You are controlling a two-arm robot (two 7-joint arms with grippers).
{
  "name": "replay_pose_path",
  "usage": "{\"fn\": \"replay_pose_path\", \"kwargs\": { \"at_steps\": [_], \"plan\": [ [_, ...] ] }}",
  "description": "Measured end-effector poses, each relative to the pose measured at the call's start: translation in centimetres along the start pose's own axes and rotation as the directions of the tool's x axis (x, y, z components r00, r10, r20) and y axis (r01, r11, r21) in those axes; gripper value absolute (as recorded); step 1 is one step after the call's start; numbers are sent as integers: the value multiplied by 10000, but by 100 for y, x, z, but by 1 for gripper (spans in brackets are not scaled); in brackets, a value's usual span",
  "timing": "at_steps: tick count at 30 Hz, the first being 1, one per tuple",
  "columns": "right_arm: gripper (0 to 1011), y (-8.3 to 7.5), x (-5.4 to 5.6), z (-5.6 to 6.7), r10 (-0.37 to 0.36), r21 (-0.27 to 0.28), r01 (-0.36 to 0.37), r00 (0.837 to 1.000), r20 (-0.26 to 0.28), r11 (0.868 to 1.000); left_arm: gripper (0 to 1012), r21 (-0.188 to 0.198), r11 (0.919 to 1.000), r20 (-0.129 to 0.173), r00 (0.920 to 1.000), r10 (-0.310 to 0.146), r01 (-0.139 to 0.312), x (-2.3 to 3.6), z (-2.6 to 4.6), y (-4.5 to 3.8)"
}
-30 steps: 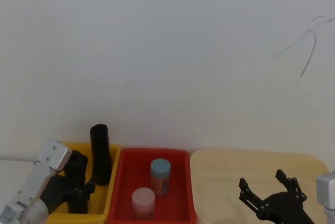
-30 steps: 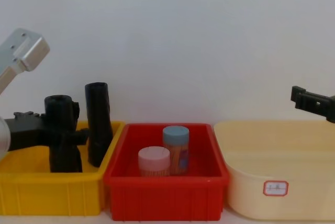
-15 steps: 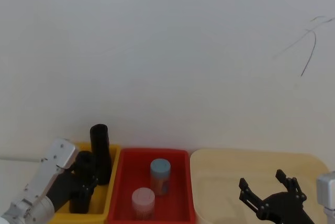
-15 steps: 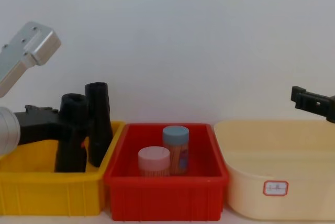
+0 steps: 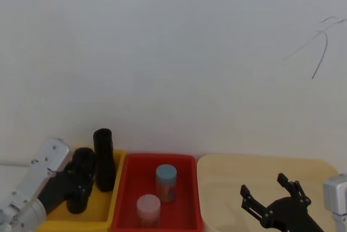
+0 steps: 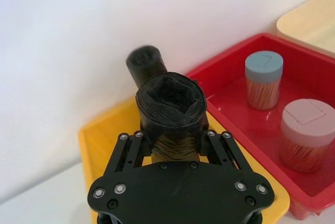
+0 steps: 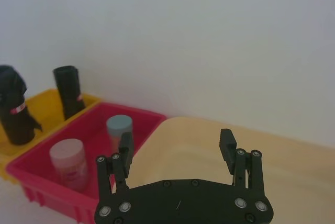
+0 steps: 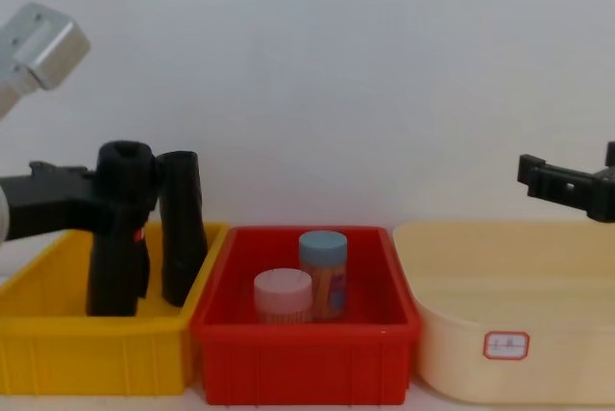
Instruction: Pick up the garbage bag with the one hand and transfer it to the other hand.
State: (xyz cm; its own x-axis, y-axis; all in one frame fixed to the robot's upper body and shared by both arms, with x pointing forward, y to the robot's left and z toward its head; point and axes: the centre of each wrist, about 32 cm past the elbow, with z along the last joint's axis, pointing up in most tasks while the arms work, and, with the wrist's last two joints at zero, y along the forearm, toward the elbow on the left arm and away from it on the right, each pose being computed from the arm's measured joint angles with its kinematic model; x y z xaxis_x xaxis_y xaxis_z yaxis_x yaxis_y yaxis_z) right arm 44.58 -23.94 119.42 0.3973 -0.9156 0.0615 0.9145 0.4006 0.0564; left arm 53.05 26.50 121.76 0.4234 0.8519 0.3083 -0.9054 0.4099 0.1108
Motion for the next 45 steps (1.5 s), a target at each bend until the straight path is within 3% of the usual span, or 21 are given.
{"fn": "replay_pose_path", "kwargs": {
  "at_steps": [5,13,18,24,30,33,34,37,38,39,40,41,43,45],
  "plan": [
    [1000,14,29,59,506,-28,-506,9986,125,9987,442,-288,9996,183,9998,-17,22,85,84,64],
    [1000,47,83,175,1515,-126,-1511,9878,359,9884,422,-975,9943,314,9987,-393,422,265,330,163],
    [1000,78,115,252,2290,-247,-2280,9724,444,9733,422,-1333,9871,276,9959,-859,888,335,492,187],
    [1000,128,157,345,3201,-403,-3182,9460,523,9472,422,-1676,9745,203,9888,-1480,1493,359,653,187],
    [1000,194,188,444,4163,-556,-4136,9076,538,9088,422,-1982,9534,150,9732,-2293,2277,327,801,158],
    [1000,230,205,486,4580,-638,-4547,8875,520,8884,422,-2152,9360,121,9591,-2828,2787,286,879,126],
    [999,240,208,496,4689,-660,-4655,8818,507,8826,422,-2152,9360,121,9591,-2828,2787,286,879,126],
    [999,300,224,548,5255,-785,-5215,8498,421,8496,422,-2303,9145,104,9405,-3395,3327,228,952,83],
    [999,300,224,548,5255,-785,-5215,8498,421,8496,422,-2362,9056,96,9327,-3605,3524,203,977,65],
    [1000,329,233,574,5486,-833,-5443,8351,406,8348,422,-2362,9056,96,9327,-3605,3524,203,977,65],
    [1000,341,237,582,5583,-859,-5539,8287,389,8282,422,-2421,8957,94,9240,-3822,3730,173,1005,43],
    [1000,368,244,601,5785,-905,-5739,8150,346,8139,422,-2446,8908,92,9196,-3928,3829,159,1016,33],
    [1000,395,250,621,5957,-945,-5908,8025,336,8013,422,-2522,8751,79,9052,-4250,4131,112,1052,3],
    [1000,430,262,642,6131,-1000,-6079,7894,304,7877,422,-2570,8654,71,8963,-4435,4302,86,1074,-12]
  ]
}}
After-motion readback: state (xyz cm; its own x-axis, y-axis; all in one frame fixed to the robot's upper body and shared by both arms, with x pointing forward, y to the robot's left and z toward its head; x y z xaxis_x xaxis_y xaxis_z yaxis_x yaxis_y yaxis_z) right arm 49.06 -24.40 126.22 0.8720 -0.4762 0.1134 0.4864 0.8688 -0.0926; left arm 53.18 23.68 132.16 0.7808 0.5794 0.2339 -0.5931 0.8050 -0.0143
